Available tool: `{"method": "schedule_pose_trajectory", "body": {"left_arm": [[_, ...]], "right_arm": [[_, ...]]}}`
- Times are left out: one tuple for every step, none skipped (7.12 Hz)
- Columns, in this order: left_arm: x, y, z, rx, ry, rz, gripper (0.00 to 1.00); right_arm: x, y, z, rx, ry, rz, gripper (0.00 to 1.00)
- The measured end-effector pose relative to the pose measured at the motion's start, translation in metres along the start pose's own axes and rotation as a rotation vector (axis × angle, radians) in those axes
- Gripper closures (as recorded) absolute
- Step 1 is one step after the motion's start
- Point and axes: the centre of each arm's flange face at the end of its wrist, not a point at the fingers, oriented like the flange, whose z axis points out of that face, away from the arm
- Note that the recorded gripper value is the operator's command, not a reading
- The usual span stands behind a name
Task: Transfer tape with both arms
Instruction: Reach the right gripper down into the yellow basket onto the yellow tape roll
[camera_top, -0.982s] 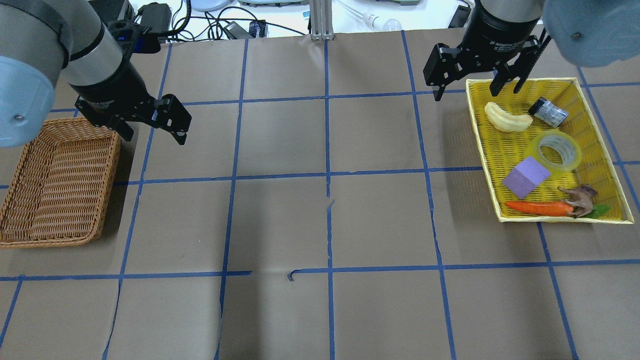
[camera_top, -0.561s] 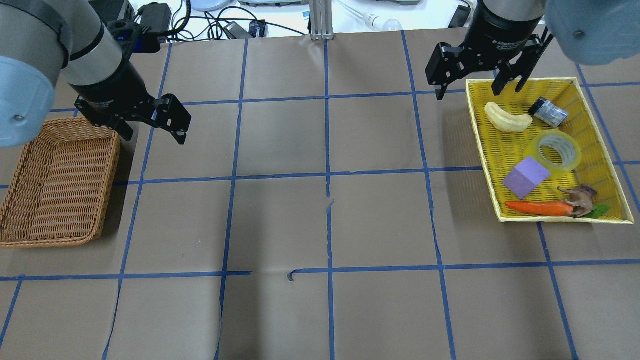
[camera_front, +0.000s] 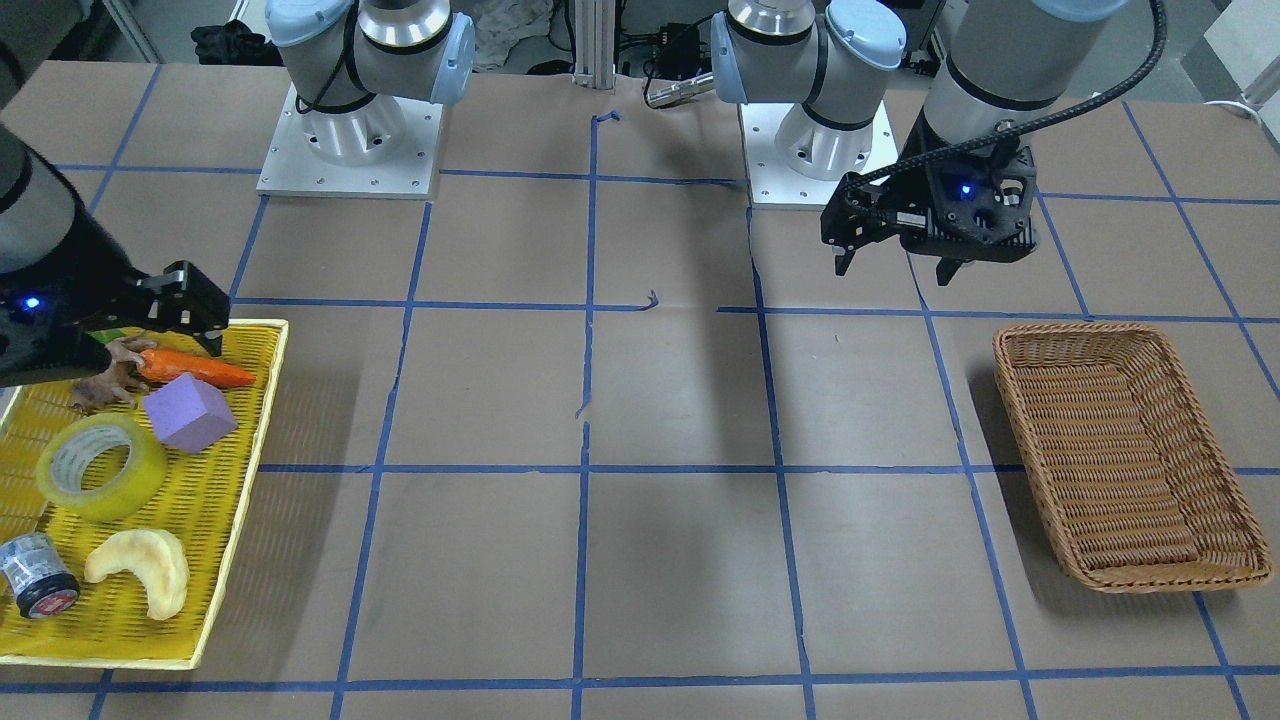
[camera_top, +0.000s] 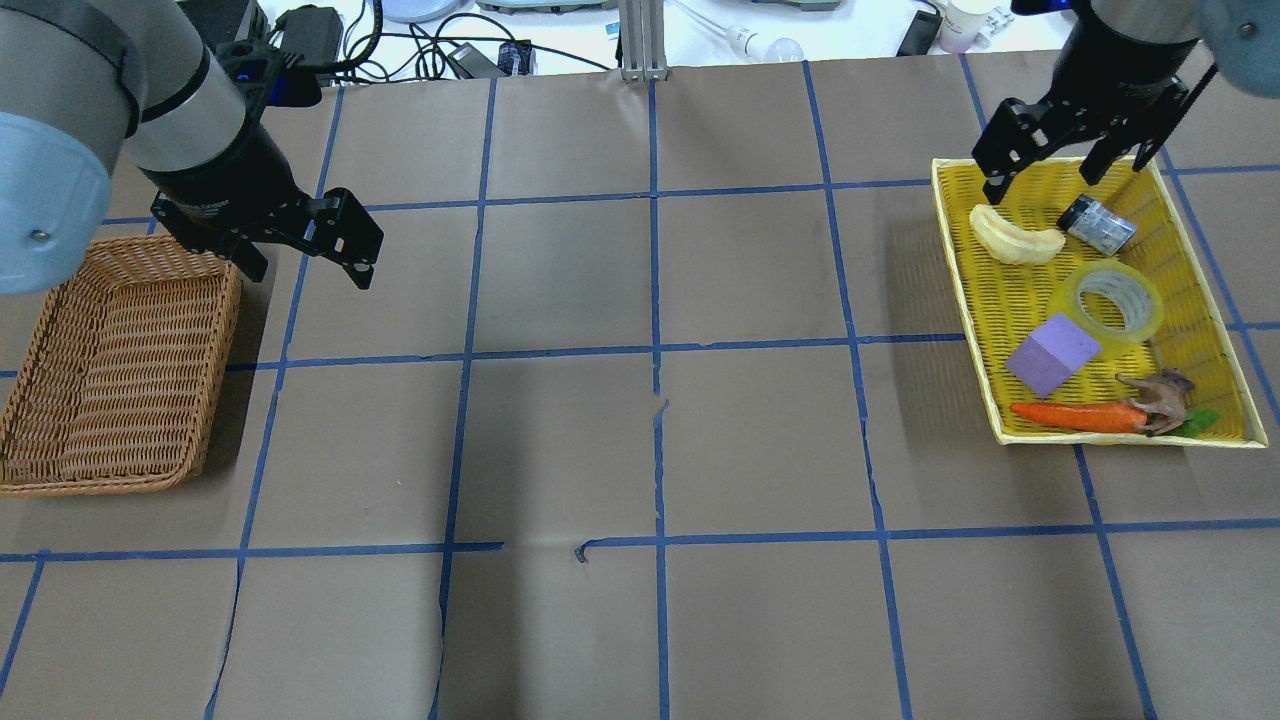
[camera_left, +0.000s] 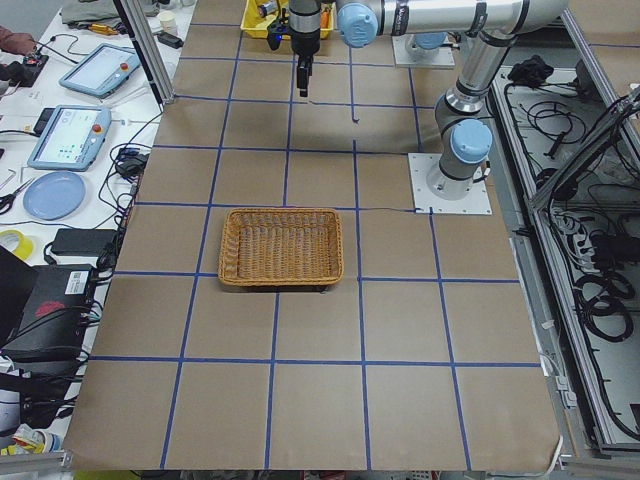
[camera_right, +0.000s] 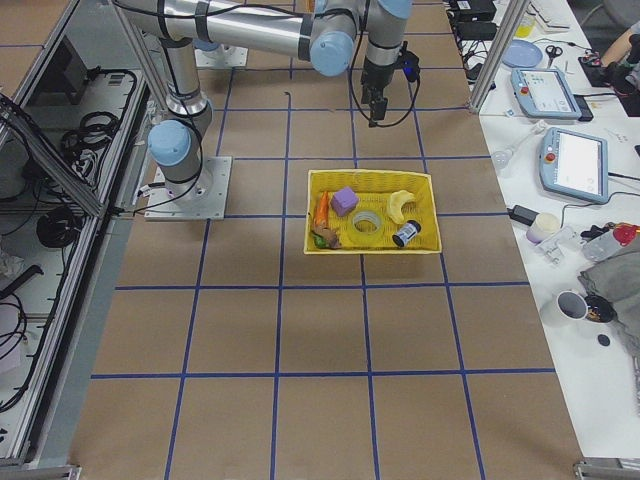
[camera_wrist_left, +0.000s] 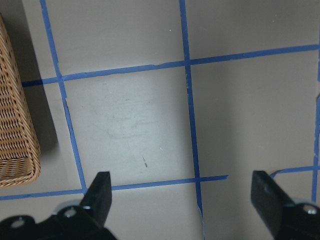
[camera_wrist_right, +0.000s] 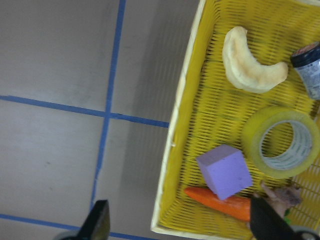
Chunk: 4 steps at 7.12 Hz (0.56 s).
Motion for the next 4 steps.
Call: {"method": "schedule_pose_trajectory", "body": {"left_arm": [[0.000, 0.000, 0.001, -0.002, 0.000, 0.001, 0.00], [0.000, -0.001, 0.002, -0.005, 0.001, 0.001, 0.00], [0.000, -0.001, 0.003, -0.007, 0.001, 0.002, 0.00], [0.001, -0.001, 0.003, -0.007, 0.001, 0.003, 0.00]], "right_arm": [[0.050, -0.001, 0.027, -0.003, -0.001, -0.111, 0.00], [0.100, 0.002, 0.065, 0.008, 0.010, -0.229, 0.00], [0.138, 0.005, 0.104, 0.025, 0.025, -0.304, 0.06], [0.165, 0.007, 0.140, 0.045, 0.028, -0.325, 0.20]]}}
